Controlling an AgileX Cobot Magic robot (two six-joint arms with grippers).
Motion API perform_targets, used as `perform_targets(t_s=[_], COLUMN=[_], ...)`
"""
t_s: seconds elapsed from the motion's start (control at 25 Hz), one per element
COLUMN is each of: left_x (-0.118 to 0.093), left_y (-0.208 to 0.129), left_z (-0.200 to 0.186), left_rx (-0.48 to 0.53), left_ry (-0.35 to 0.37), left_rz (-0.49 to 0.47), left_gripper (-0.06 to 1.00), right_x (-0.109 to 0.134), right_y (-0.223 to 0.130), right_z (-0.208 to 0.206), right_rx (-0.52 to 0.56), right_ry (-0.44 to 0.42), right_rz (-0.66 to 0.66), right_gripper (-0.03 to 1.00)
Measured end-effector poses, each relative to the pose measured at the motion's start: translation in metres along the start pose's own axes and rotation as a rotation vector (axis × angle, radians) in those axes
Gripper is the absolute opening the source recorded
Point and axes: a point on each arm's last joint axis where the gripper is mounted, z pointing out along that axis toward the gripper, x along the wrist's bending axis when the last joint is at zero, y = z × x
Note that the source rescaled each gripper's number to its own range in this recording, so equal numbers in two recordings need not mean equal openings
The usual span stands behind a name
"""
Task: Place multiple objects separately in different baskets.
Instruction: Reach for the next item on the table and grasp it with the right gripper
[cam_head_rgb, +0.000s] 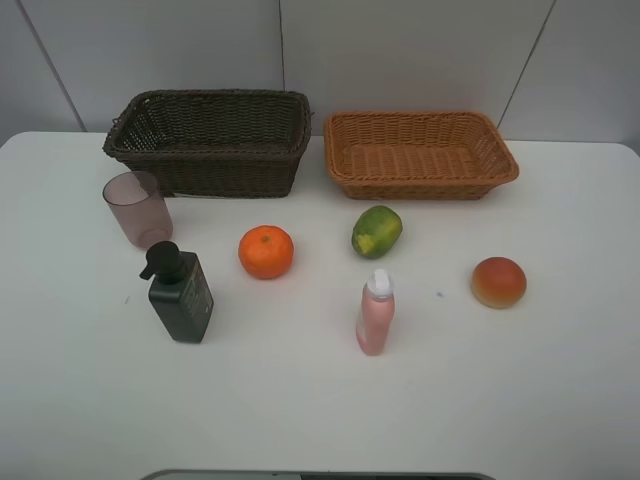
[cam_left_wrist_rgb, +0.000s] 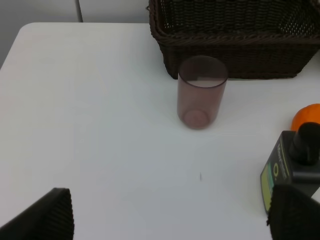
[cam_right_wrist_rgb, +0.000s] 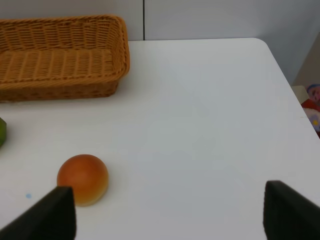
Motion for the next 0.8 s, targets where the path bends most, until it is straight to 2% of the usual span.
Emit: perform_targets(t_s=[0.8], left_x=[0.0000], left_y=[0.0000], left_z=[0.0000], left_rx=[0.000], left_ry=[0.000], left_rz=[0.000], left_gripper=[1.00], right_x=[0.0000], right_y=[0.0000], right_z=[0.0000], right_rx=[0.000], right_ry=[0.000], right_rz=[0.000], right_gripper=[0.68])
